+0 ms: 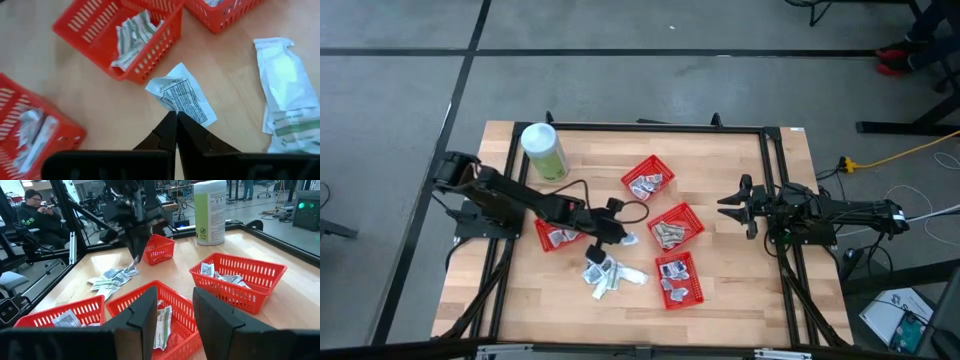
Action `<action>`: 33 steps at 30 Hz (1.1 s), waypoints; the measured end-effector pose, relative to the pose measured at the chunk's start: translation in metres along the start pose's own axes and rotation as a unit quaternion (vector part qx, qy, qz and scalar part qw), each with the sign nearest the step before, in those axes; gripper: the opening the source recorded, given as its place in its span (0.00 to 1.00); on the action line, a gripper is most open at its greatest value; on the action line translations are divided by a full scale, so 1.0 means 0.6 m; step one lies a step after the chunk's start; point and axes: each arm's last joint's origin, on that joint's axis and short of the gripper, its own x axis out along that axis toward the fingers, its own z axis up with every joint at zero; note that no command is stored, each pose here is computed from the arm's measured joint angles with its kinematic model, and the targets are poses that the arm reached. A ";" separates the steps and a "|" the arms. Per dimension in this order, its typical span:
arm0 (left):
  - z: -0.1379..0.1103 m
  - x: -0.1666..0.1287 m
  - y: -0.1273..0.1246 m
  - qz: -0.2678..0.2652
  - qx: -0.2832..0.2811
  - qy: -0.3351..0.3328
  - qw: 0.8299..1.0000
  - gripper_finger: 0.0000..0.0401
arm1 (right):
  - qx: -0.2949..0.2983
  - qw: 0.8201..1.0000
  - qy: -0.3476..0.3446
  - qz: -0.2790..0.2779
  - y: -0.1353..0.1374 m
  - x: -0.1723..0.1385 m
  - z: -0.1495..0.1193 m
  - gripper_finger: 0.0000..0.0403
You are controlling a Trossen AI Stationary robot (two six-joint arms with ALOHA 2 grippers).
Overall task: Pick & Place First Aid Supplies
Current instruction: Put the gray towelette pack into the red container
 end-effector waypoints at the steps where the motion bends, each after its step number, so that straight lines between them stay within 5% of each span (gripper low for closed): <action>1: 0.001 -0.008 0.001 0.002 -0.002 0.001 1.000 0.00 | 0.000 1.000 0.000 0.000 0.000 0.000 0.000 0.31; 33: -0.054 -0.148 0.009 0.064 -0.129 0.181 0.973 0.01 | 0.000 1.000 0.000 0.000 0.000 0.000 0.000 0.31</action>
